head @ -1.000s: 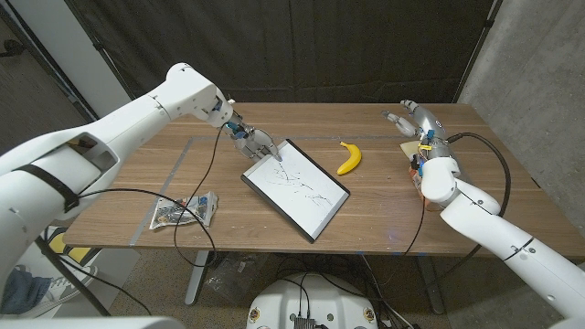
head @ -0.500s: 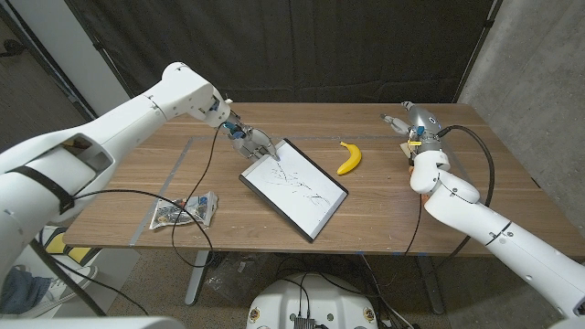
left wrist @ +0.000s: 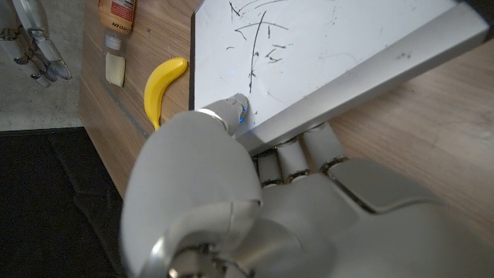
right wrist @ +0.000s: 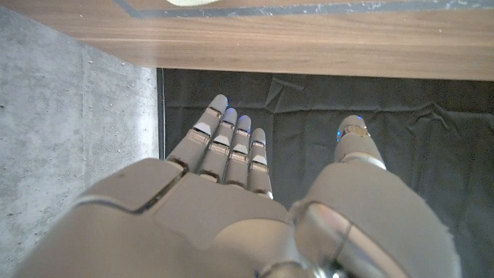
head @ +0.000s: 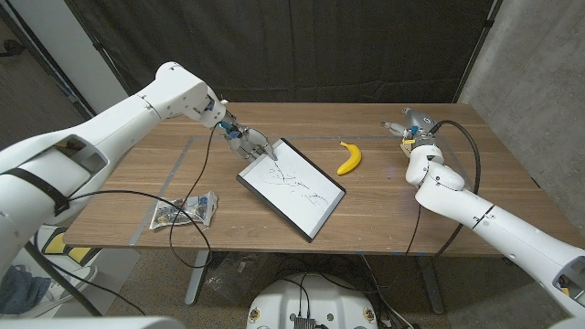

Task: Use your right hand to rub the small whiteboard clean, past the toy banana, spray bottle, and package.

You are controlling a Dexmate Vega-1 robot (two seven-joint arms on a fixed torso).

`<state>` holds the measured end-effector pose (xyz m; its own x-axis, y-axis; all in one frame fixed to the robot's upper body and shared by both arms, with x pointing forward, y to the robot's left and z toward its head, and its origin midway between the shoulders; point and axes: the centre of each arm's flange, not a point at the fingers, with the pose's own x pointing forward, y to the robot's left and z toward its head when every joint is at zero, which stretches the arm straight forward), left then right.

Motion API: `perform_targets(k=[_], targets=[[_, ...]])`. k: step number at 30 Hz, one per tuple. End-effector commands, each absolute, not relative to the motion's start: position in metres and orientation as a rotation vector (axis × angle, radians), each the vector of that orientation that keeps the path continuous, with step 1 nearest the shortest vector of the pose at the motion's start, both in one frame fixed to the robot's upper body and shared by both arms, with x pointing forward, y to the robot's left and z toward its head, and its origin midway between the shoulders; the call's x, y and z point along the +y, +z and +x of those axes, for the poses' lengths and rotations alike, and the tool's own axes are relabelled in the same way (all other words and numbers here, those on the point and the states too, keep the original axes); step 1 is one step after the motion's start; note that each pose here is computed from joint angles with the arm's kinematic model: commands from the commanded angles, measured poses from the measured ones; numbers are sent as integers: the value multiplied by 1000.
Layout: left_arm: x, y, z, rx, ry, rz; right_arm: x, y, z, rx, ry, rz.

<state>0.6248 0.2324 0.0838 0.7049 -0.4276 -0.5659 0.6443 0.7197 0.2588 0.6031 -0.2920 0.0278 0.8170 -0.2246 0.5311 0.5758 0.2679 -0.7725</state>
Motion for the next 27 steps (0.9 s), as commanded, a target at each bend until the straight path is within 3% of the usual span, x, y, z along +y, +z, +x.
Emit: perform_targets(k=[1, 13, 27], targets=[[235, 83, 626, 508, -654, 435, -310, 28, 622, -219, -571, -1275], [234, 89, 626, 520, -627, 472, -328, 20, 630, -87, -546, -1251], [237, 91, 626, 502, -622, 468, -339, 17, 643, -57, -531, -1245]])
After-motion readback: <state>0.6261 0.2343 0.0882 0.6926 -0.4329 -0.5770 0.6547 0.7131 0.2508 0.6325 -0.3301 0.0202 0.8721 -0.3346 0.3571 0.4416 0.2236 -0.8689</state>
